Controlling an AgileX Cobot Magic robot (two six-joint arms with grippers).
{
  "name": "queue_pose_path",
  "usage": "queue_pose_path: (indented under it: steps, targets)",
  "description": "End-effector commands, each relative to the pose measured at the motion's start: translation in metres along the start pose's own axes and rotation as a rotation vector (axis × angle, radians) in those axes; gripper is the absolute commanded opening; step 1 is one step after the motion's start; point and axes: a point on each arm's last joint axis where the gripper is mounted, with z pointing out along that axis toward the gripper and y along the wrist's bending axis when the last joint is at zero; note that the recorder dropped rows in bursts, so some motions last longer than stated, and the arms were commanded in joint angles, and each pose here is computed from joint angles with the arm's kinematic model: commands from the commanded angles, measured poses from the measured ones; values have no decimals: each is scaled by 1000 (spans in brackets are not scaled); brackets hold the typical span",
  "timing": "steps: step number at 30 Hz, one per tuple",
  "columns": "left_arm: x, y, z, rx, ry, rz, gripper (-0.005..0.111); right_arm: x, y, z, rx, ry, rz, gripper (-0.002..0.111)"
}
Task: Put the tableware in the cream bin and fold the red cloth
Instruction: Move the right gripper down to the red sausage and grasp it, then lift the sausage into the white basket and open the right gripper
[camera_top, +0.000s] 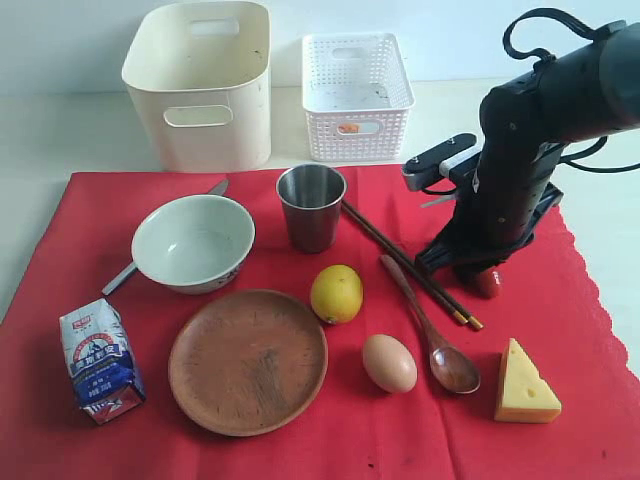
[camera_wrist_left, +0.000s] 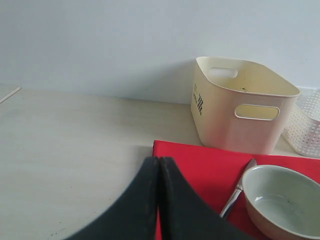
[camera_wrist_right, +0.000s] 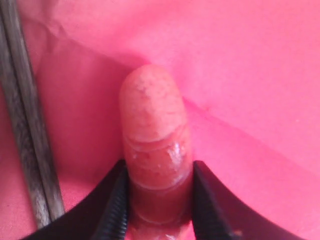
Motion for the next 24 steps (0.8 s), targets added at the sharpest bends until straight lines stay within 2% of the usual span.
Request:
queue_pose_path:
  steps: [1,14,24]
  targets:
    - [0,0,-1,1,-6,-8,3,1,-1,0,11,2,-9,0]
    - [0,0,-1,1,-6,-8,3,-3,-3,-41,-3,-132,33,0]
    - [0,0,-1,1,-6,-8,3,-26,-2,-78,-66,-495,129,0]
